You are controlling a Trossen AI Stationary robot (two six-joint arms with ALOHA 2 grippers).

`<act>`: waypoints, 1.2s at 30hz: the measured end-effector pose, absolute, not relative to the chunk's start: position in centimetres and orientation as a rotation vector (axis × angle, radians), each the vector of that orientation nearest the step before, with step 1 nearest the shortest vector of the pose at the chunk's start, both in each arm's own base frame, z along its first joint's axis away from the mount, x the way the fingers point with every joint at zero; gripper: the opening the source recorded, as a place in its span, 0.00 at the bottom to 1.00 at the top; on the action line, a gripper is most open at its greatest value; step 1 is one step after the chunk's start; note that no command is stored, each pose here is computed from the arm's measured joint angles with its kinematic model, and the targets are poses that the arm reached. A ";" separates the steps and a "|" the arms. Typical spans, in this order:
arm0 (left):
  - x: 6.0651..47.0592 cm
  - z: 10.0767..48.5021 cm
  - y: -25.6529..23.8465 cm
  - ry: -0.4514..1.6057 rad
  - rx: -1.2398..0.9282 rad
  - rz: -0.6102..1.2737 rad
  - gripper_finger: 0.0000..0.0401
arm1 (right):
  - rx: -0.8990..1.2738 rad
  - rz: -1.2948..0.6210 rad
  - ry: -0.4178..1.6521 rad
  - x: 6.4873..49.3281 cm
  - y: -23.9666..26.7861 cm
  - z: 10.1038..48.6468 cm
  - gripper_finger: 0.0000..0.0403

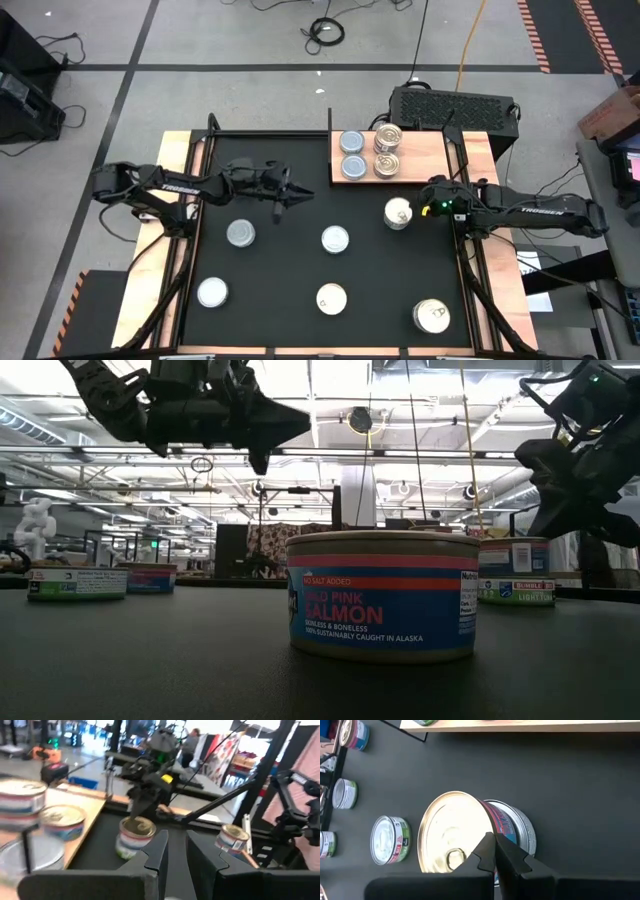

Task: Stack canned seafood by type on shelf
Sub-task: Put the blue pink tuna can on the shelf

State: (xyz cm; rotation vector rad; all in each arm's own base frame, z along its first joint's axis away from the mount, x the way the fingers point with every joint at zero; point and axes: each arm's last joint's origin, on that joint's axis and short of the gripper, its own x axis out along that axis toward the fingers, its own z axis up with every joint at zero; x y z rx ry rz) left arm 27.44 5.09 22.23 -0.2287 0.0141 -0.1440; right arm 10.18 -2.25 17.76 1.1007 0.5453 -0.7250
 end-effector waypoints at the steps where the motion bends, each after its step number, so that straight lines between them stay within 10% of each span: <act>1: 27.8 22.3 4.8 0.002 -0.225 -0.158 0.17 | 1.096 -0.721 0.549 10.2 -2.2 17.8 0.00; 12: 33.9 20.4 2.5 0.061 -0.156 -0.258 0.17 | 1.100 -0.645 0.607 10.2 -2.0 17.7 0.00; 36: 45.7 19.9 -4.2 0.136 0.724 -0.474 0.17 | 1.068 -0.609 0.630 10.2 -1.9 17.7 0.00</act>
